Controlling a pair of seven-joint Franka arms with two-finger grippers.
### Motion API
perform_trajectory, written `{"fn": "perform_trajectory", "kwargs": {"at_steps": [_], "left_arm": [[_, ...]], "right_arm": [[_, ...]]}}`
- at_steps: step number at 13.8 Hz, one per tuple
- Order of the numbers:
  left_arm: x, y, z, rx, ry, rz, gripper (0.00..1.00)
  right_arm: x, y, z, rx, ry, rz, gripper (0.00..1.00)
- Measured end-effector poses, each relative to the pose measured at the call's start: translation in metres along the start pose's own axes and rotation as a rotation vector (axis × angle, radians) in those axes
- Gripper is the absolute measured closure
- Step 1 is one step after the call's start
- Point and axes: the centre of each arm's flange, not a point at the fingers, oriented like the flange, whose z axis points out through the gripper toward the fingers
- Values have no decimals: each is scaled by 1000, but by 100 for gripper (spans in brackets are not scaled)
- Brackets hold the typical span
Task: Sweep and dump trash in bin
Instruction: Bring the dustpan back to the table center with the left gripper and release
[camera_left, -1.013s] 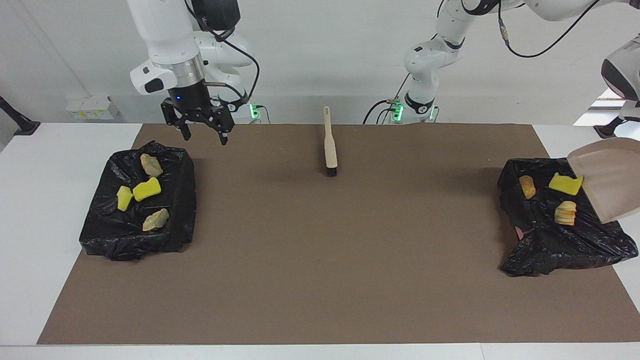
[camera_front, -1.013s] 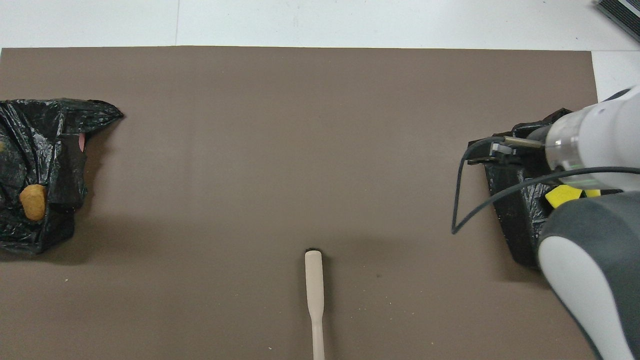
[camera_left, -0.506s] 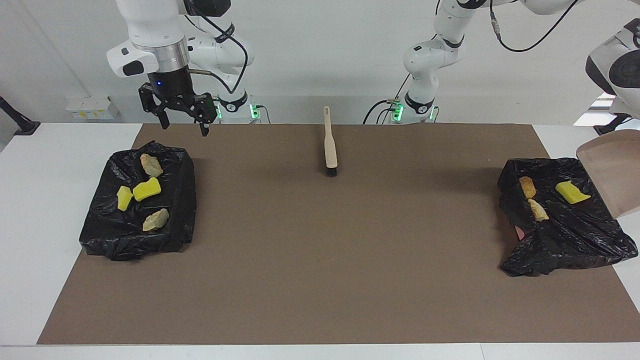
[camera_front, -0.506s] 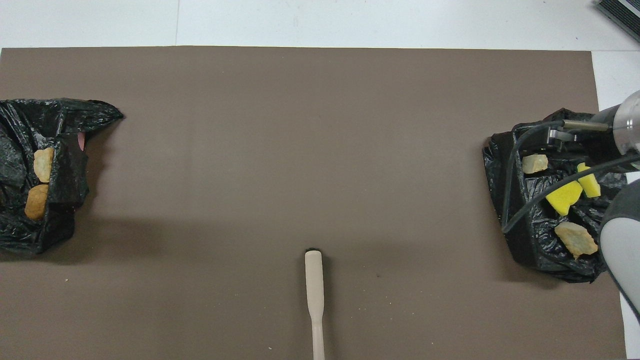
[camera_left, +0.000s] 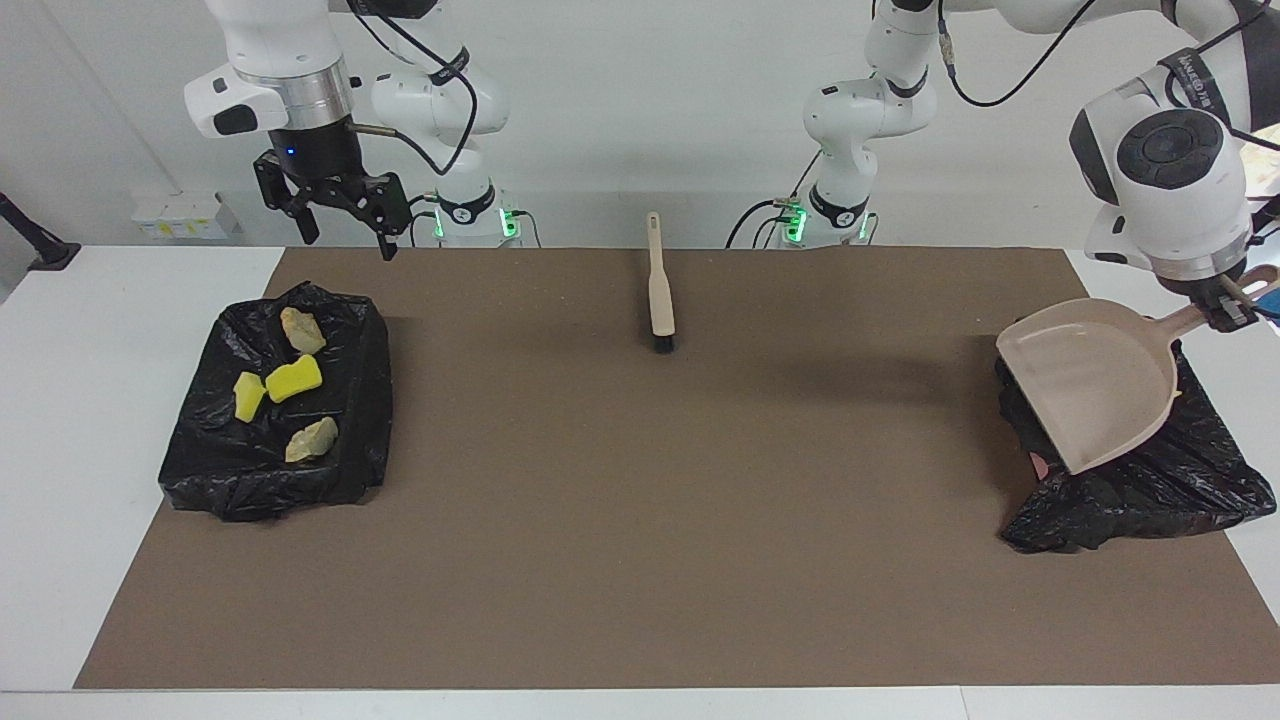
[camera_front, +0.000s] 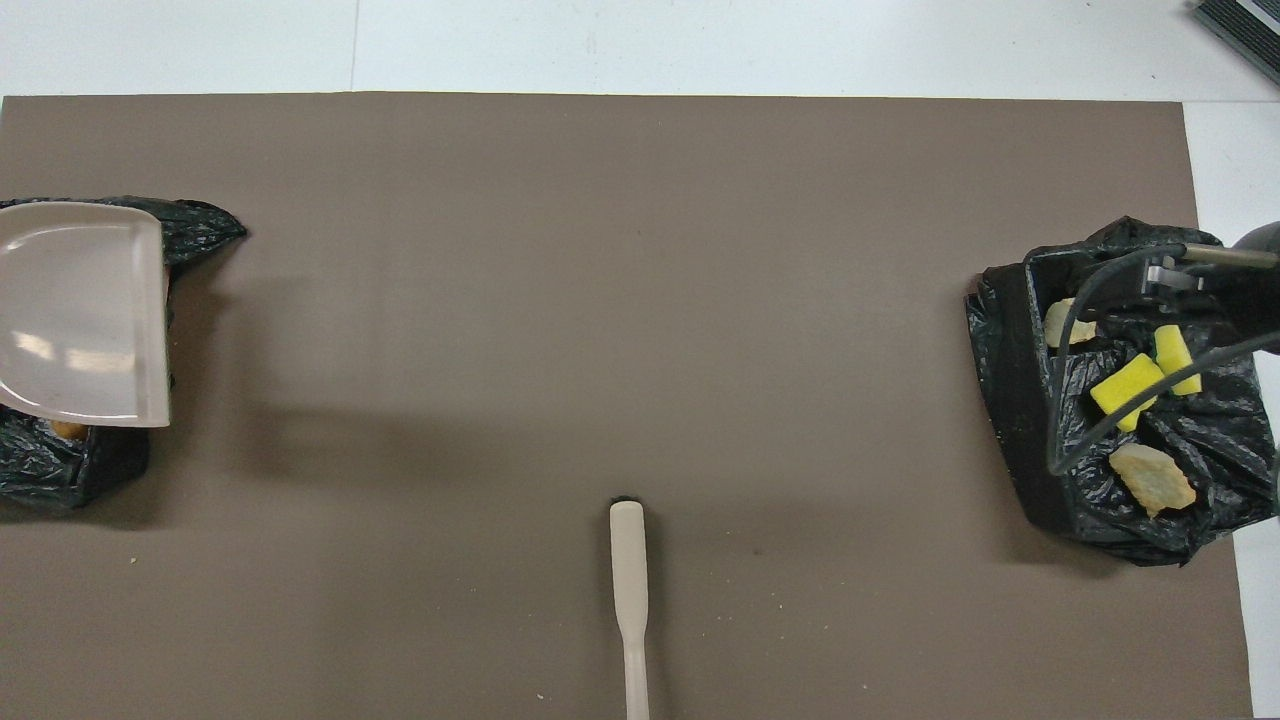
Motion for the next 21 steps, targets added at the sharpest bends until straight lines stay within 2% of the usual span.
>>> {"fn": "perform_trajectory", "kwargs": {"at_steps": [2, 5, 11, 15, 19, 21], "left_arm": [[27, 4, -9, -22, 104, 14, 69], [62, 14, -23, -50, 195, -72, 69], [144, 49, -76, -152, 331, -477, 69], [200, 71, -121, -285, 451, -764, 69], [245, 82, -163, -351, 587, -977, 69], [277, 91, -178, -391, 621, -1067, 69]], "right_arm": [[1, 7, 1, 9, -8, 8, 0], [-7, 8, -2, 4, -40, -48, 0], [-18, 0, -9, 19, -56, -96, 0], [-17, 2, -7, 21, -59, -91, 0], [-16, 5, -7, 21, -60, -85, 0], [-16, 7, -6, 21, -61, -82, 0]]}}
